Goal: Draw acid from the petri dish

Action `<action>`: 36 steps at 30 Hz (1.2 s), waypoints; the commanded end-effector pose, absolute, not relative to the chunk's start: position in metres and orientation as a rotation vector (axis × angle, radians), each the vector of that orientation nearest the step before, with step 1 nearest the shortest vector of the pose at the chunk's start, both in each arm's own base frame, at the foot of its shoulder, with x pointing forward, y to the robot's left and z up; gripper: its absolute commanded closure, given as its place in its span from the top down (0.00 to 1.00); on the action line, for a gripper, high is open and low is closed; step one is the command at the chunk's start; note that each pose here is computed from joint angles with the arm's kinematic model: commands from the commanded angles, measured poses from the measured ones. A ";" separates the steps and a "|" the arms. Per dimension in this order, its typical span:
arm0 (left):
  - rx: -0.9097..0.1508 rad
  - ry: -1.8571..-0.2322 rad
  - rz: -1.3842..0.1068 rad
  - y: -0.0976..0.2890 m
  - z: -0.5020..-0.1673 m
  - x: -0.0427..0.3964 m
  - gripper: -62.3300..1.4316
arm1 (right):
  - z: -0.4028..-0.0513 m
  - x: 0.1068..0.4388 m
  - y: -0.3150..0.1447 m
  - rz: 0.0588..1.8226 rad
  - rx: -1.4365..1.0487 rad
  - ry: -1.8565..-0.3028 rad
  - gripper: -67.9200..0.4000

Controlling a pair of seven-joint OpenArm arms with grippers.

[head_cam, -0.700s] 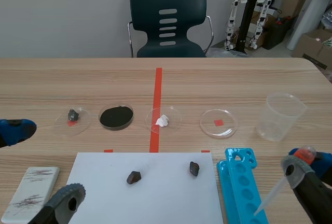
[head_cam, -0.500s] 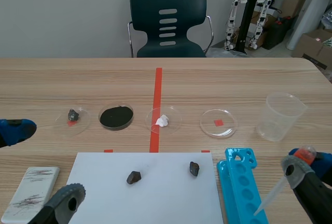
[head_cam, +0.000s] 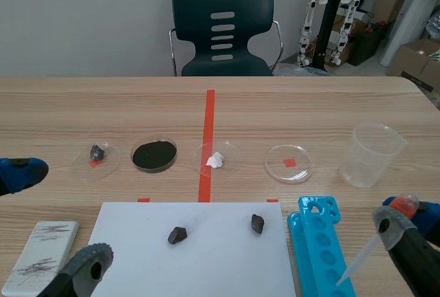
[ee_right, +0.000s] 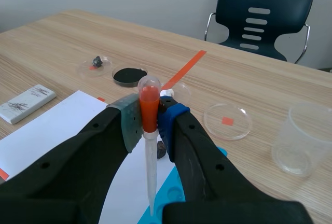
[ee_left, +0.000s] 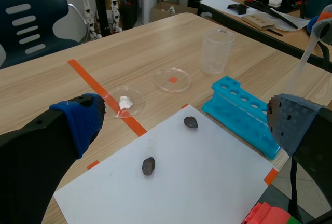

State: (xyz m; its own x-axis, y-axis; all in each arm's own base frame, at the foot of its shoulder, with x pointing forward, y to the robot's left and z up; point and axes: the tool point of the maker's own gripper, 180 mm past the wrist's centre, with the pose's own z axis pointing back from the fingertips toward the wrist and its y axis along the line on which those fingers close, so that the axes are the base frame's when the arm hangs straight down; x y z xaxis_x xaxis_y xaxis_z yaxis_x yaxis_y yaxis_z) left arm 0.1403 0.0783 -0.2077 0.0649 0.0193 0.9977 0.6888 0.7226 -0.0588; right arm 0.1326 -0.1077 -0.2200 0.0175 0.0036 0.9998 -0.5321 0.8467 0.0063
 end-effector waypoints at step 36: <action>-0.644 -1.475 -0.551 0.075 -0.196 0.142 1.00 | -0.203 0.265 -0.135 0.539 0.203 -1.689 0.12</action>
